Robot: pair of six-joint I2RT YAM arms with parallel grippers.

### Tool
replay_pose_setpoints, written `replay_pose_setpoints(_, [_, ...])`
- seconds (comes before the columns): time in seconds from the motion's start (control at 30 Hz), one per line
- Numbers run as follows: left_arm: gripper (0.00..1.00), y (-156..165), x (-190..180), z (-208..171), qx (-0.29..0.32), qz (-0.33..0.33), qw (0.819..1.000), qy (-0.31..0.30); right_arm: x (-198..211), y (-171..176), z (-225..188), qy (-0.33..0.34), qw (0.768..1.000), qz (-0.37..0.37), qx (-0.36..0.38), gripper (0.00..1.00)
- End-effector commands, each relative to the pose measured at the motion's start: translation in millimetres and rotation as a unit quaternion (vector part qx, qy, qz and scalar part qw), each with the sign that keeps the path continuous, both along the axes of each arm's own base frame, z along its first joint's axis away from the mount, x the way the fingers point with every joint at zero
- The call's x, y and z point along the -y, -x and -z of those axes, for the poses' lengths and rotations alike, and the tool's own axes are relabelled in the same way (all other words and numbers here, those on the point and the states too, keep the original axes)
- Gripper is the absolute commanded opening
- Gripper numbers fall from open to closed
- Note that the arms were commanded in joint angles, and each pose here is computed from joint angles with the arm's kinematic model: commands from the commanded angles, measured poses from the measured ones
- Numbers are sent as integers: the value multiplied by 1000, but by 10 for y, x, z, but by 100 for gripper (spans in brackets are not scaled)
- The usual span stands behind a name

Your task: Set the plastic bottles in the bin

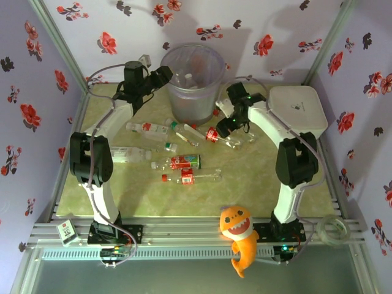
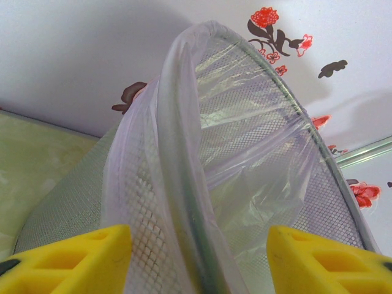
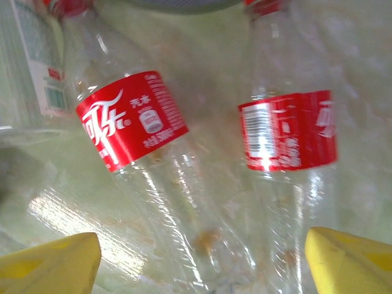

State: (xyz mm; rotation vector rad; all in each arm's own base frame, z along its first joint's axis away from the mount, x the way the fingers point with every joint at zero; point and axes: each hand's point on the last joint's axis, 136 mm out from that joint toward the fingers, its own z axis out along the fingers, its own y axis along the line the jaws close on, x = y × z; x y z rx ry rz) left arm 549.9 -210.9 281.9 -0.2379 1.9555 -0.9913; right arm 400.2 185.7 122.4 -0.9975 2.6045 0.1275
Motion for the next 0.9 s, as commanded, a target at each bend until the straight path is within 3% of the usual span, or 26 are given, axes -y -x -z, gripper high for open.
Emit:
replay_pose_setpoints(0.0, [61,121,35,469,-67,19,997,-37,-82,0,105,32,998,-55,-5,82])
replay_pose_setpoints(0.2, [61,127,35,501,-71,18,997,-37,-266,-31,293,24,996,-76,-29,80])
replay_pose_setpoints(0.43, [61,135,34,501,-71,19,997,-37,-273,68,513,19,997,-50,-58,72])
replay_pose_setpoints(0.87, [61,121,36,500,-68,17,997,-33,-161,565,305,-24,990,54,-129,67])
